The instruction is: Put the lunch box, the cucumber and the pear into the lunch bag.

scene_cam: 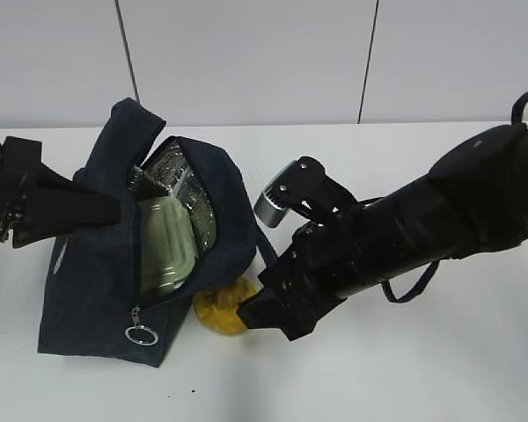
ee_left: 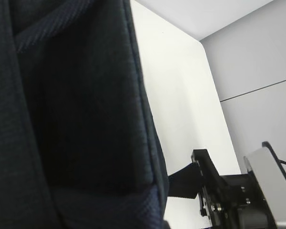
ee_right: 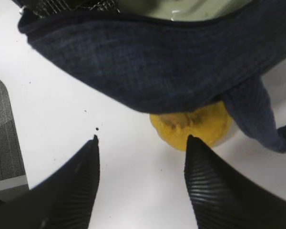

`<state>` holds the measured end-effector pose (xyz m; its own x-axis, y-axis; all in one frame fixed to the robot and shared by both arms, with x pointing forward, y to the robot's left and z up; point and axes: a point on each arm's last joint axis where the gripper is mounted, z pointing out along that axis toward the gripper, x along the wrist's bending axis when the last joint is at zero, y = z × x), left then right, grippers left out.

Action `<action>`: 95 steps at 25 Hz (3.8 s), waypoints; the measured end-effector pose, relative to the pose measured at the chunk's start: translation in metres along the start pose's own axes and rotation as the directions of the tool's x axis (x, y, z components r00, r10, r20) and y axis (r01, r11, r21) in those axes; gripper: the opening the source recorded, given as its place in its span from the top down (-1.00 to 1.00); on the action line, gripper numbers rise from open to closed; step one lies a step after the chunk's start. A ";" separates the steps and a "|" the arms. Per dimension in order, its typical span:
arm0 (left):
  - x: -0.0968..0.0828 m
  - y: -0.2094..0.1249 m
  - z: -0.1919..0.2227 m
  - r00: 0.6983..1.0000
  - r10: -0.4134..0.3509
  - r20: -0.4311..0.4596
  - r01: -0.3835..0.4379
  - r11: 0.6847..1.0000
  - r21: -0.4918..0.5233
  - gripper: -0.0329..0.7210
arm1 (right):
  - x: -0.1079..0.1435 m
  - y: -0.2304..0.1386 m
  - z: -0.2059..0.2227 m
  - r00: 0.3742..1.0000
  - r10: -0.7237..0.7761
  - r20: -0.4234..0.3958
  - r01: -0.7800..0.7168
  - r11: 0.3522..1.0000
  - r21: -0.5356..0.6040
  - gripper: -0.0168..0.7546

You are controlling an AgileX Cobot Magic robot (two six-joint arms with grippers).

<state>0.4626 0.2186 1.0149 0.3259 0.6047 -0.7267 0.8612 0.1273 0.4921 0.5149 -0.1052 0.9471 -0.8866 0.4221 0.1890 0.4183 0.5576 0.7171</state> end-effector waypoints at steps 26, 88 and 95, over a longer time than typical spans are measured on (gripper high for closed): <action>0.000 0.000 0.000 1.000 0.000 0.001 0.000 1.000 0.000 0.96 | -0.021 -0.002 0.030 0.999 0.005 0.048 0.002 0.990 -0.143 -0.42; 0.000 0.000 0.000 1.000 -0.001 0.001 0.001 1.000 0.000 0.96 | 0.047 0.079 -0.093 0.988 -0.153 -0.021 0.142 0.953 -0.268 0.32; 0.000 0.000 0.000 1.000 -0.001 0.001 0.001 1.000 0.000 0.96 | 0.015 0.102 -0.067 0.999 -0.034 0.035 0.046 0.890 -0.454 0.32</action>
<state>0.4626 0.2185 1.0150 0.3256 0.6040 -0.7275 0.8612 0.1280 0.4918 0.5312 -0.0906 1.0680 -0.8927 0.4280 0.1411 0.2418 0.1906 0.9514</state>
